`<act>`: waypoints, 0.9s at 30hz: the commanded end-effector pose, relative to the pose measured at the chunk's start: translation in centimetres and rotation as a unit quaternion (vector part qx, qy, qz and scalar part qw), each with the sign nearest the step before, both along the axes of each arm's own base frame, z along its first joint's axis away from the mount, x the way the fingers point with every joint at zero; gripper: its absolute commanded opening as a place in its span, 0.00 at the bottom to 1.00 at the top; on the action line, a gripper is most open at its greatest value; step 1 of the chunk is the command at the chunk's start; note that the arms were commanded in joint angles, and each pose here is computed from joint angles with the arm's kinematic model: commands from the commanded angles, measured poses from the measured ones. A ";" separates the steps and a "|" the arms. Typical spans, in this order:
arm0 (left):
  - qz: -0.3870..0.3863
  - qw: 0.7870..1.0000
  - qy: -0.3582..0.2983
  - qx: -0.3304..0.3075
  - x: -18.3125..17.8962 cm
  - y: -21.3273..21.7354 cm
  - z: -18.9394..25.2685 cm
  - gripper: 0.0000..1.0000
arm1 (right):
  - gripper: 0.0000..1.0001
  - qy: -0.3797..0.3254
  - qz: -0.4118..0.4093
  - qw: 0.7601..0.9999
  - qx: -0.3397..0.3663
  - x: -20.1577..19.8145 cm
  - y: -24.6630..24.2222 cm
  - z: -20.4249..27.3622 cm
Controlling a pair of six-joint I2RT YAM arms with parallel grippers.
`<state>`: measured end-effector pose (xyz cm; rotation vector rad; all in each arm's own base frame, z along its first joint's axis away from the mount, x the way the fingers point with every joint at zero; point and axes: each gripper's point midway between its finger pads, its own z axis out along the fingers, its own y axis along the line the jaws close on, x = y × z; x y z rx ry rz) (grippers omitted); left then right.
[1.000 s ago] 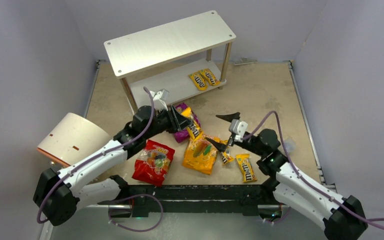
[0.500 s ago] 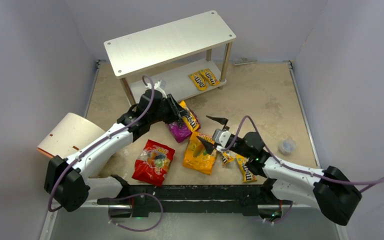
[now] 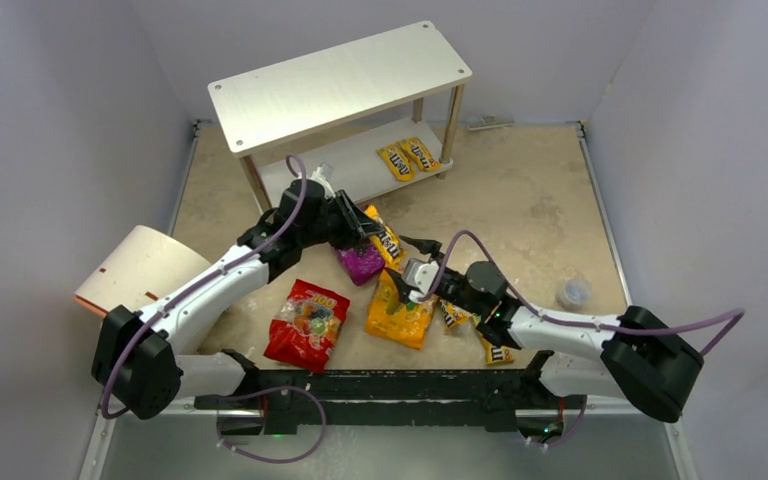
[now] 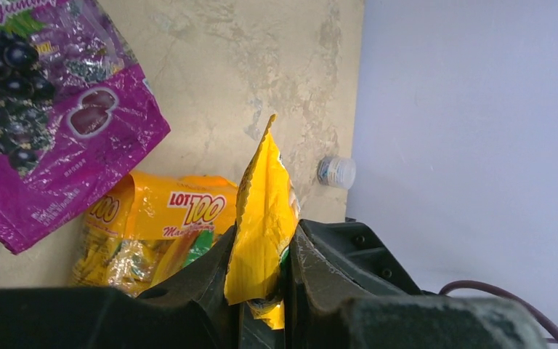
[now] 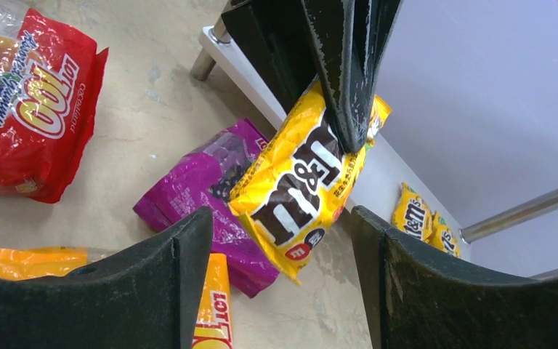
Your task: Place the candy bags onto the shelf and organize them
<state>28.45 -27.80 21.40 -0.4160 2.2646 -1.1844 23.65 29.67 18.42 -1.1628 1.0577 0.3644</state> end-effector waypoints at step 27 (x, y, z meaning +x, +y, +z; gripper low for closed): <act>0.035 0.999 -0.006 -0.036 1.0 3.5 1.0 0.68 | 0.02 -0.023 -0.006 0.999 0.036 -0.7 -0.2 3.5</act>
